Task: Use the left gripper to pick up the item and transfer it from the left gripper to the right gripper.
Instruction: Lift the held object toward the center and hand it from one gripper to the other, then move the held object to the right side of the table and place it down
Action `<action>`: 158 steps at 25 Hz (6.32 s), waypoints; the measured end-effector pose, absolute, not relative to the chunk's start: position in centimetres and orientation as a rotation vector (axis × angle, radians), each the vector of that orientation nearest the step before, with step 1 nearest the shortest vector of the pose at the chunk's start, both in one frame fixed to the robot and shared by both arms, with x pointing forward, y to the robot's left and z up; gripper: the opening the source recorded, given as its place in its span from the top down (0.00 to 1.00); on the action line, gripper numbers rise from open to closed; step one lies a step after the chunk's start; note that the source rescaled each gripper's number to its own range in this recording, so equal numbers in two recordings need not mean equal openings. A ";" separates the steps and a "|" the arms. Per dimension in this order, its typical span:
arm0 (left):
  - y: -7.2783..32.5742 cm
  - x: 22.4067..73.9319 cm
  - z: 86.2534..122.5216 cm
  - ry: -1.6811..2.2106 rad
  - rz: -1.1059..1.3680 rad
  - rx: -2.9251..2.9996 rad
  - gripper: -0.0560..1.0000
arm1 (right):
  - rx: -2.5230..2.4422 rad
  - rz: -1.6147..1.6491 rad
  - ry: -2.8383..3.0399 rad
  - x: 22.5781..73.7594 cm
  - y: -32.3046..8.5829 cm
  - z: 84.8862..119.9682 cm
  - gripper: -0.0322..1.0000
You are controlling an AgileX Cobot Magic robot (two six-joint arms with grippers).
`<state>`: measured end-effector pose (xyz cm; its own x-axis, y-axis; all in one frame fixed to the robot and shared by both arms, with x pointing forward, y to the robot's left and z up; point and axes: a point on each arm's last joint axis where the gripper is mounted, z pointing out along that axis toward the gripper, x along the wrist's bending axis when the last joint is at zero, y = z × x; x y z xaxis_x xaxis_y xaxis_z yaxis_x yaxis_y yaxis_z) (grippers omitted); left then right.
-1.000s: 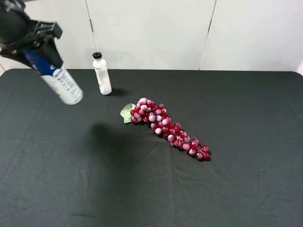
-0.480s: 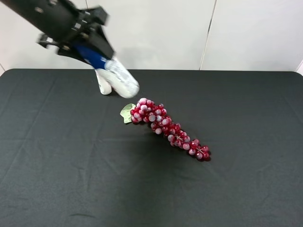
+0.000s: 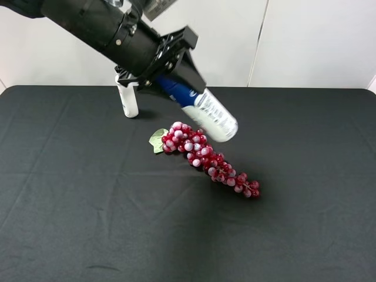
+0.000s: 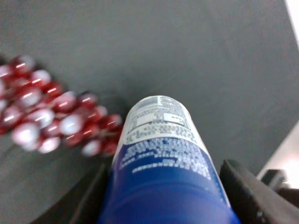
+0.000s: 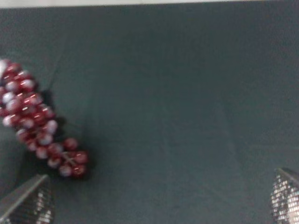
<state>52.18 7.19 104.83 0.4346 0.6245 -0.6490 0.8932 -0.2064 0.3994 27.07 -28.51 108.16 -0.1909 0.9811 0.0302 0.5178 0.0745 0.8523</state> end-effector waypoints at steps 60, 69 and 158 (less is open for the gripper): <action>6.0 51.5 105.9 1.106 -0.608 1.851 0.95 | 0.743 1.035 2.435 45.1 -15.6 104.7 0.75; 5.9 51.7 106.0 1.118 -0.592 1.832 0.79 | 0.747 1.039 2.427 45.1 -15.6 104.7 0.81; 29.8 22.7 104.2 1.846 0.890 1.427 0.00 | 1.811 0.609 2.241 49.0 -25.2 99.4 0.92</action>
